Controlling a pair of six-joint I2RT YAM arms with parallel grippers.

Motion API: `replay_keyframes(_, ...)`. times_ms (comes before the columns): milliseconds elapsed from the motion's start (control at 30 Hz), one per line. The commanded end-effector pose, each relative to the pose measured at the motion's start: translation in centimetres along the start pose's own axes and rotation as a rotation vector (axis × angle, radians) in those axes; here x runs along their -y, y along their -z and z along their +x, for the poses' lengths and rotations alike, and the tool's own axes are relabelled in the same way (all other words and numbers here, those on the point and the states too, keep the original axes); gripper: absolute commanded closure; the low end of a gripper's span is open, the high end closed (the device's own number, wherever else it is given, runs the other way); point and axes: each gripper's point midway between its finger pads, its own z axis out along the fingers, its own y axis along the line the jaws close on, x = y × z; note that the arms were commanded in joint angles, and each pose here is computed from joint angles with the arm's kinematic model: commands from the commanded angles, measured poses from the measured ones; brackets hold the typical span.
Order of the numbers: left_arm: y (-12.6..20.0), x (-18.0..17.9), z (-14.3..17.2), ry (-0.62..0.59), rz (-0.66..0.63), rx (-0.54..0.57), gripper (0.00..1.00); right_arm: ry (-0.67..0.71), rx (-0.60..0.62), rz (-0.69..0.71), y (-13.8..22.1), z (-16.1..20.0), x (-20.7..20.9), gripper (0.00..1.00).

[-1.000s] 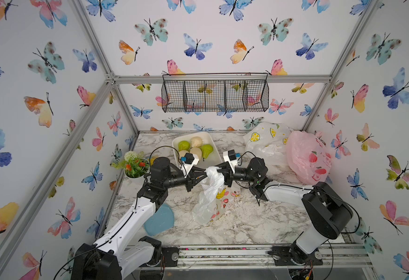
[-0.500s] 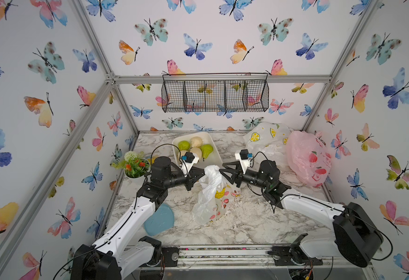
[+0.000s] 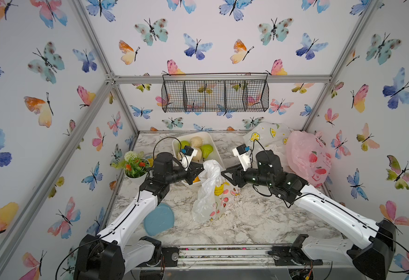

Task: Place the pears into plastic bags & tie knots
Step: Tie the plastic bag at the center of the board.

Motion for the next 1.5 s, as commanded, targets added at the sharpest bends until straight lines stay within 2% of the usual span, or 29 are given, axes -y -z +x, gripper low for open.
replay_keyframes(0,0.0,0.2,-0.5,0.022,-0.002,0.008,1.0,-0.037,-0.091,0.051,-1.0,2.2,0.4,0.56)
replay_keyframes(167,0.0,0.7,-0.4,0.024,0.012,0.007,1.0,-0.037,-0.07,0.057,-2.1,1.9,0.6,0.63)
replay_keyframes(467,0.1,1.0,-0.4,0.024,0.023,0.01,1.0,-0.04,-0.073,0.116,-3.4,1.9,2.0,0.63)
replay_keyframes(633,-0.1,0.3,-0.2,0.037,-0.008,0.0,1.0,-0.047,-0.042,0.068,-1.8,1.7,0.8,0.61)
replay_keyframes(833,-0.7,-0.4,0.4,0.08,-0.019,-0.025,1.0,-0.029,-0.089,0.148,0.1,3.4,2.0,0.61)
replay_keyframes(1033,-0.9,-0.3,0.7,0.105,-0.005,-0.028,1.0,-0.044,-0.108,0.066,-1.9,3.0,0.8,0.62)
replay_keyframes(1467,-0.9,0.6,0.2,0.101,0.032,-0.015,1.0,-0.021,-0.069,0.137,-4.0,1.4,2.2,0.6)
